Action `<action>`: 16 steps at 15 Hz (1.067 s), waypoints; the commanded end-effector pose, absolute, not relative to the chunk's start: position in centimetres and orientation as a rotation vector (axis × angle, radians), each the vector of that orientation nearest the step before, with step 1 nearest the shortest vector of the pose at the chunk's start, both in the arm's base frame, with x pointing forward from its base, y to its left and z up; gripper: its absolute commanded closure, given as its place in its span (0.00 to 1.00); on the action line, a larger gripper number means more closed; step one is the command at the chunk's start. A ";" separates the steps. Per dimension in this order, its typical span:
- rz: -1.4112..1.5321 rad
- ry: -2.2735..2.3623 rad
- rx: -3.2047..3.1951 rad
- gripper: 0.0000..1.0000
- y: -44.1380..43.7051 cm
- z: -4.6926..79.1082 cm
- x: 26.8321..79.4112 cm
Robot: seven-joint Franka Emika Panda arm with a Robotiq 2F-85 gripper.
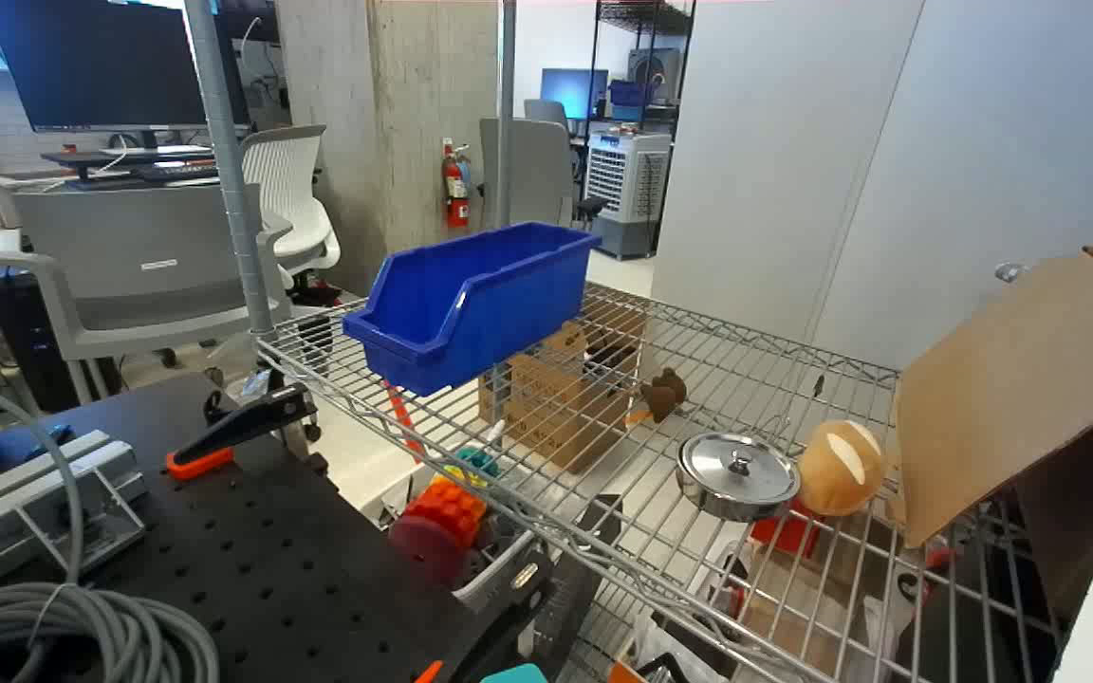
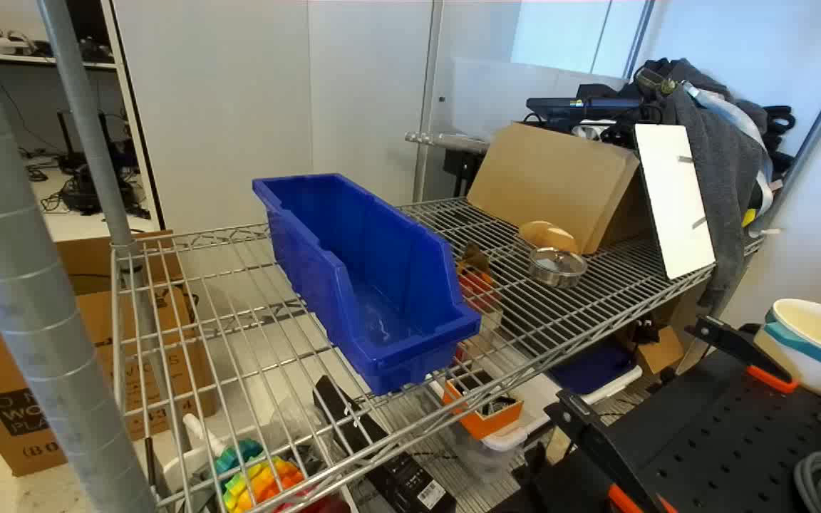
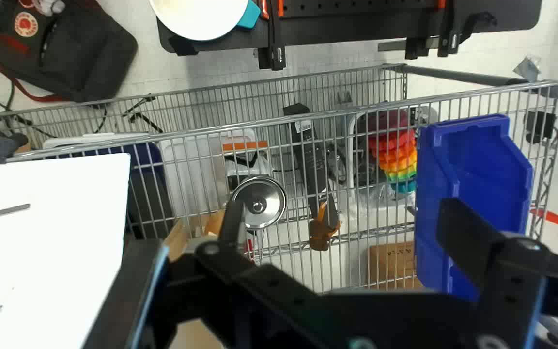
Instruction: Move the brown bear forward
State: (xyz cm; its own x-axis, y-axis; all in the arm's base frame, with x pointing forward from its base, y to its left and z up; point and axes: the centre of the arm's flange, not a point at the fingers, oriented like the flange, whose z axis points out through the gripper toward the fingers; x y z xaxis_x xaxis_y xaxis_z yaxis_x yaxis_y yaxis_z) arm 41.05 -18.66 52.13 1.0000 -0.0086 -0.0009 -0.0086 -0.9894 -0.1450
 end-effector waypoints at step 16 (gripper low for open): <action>0.167 0.161 -3.021 0.00 -14.0 48.4 53.4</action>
